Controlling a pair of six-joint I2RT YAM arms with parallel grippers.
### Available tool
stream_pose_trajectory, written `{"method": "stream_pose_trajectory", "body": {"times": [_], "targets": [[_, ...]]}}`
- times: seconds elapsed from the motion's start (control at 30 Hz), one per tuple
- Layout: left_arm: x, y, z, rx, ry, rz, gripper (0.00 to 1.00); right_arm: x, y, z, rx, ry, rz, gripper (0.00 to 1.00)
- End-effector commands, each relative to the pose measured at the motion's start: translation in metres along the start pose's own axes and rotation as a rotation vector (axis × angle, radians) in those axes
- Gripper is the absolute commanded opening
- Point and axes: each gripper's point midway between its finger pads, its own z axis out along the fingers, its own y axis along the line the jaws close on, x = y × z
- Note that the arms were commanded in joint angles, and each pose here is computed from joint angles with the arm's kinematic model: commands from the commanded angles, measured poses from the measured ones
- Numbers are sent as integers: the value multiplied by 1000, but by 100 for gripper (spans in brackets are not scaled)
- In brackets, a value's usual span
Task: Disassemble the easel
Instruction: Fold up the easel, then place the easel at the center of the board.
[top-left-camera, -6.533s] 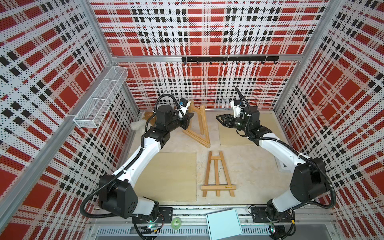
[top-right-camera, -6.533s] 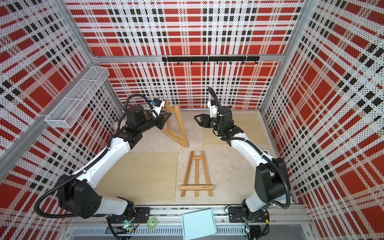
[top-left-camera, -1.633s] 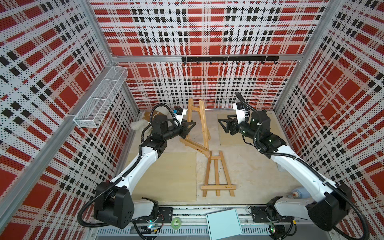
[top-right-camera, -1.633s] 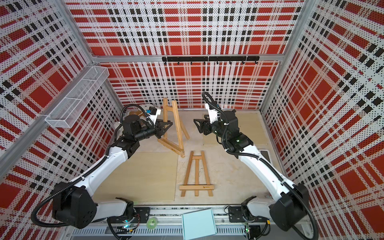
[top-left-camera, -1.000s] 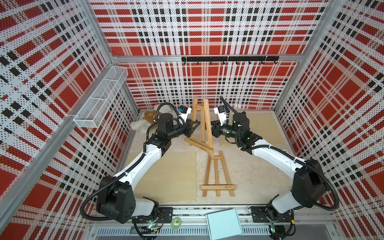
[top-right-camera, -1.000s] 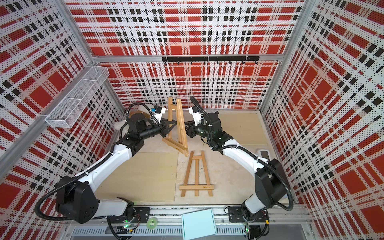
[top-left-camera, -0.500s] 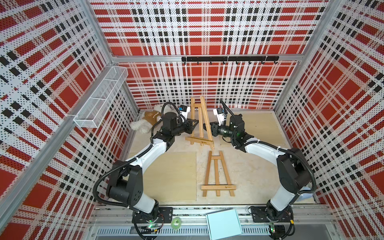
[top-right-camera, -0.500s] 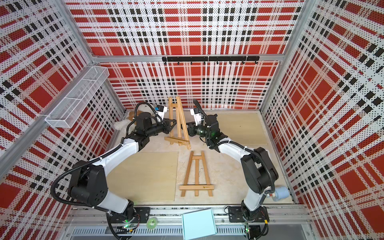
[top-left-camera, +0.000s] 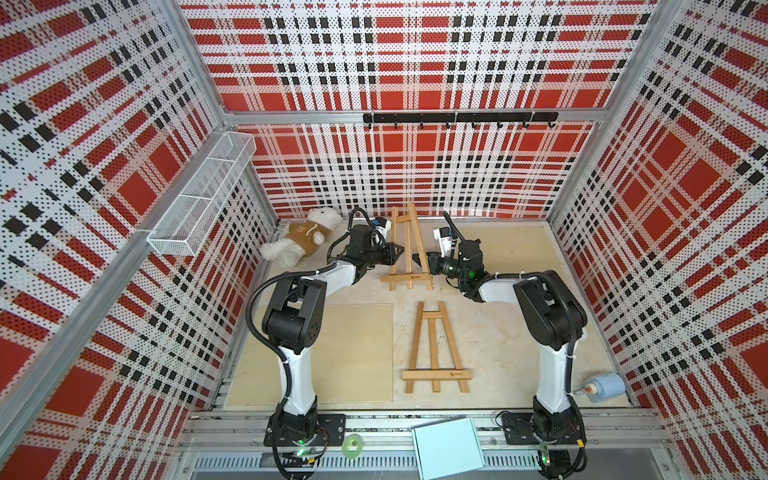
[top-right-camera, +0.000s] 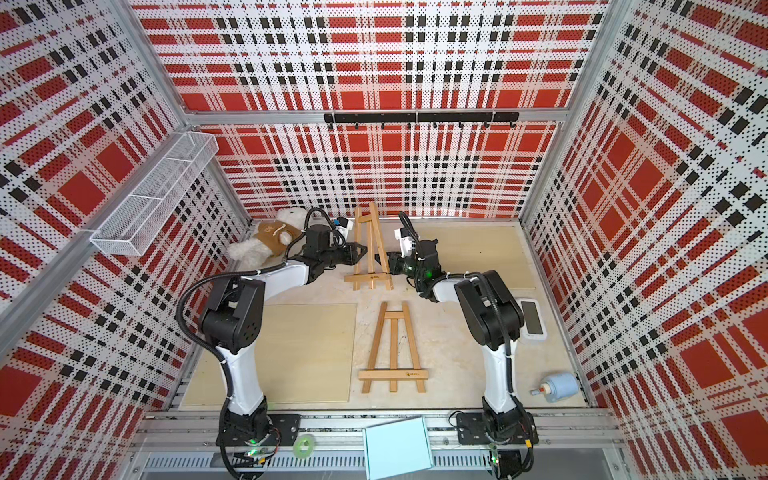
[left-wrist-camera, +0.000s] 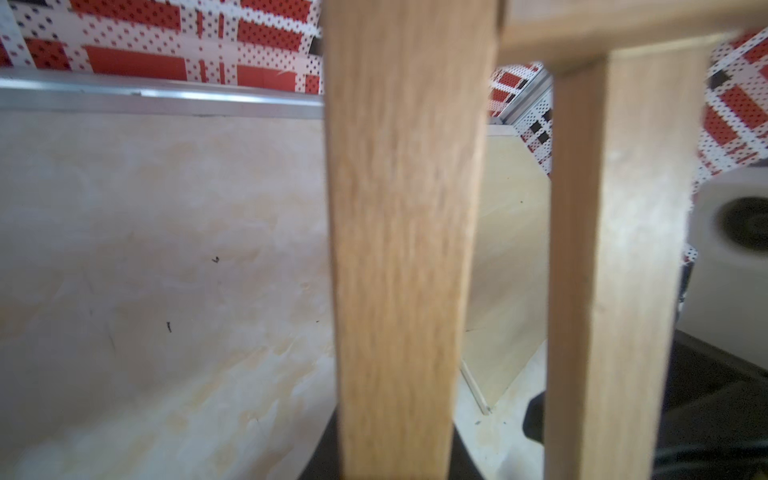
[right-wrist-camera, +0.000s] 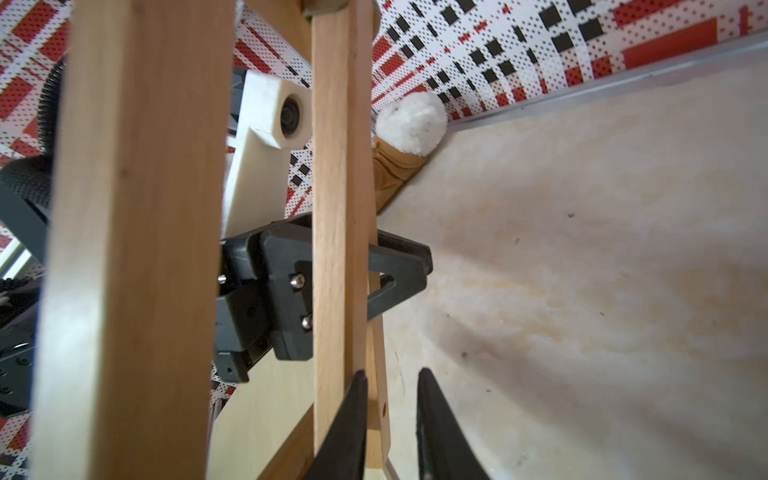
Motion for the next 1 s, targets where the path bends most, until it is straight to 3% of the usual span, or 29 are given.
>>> {"method": "stream_pose_trajectory", "body": {"times": [0.0, 0.53, 0.97], "targets": [[-26, -4, 11, 23, -73, 12, 0, -18, 10, 6, -67, -72, -62, 22], [14, 43, 53, -121, 53, -35, 2, 6, -63, 12, 59, -69, 10, 21], [20, 48, 65, -198, 118, -22, 2, 2, -99, -28, 352, -139, 52, 21]]}}
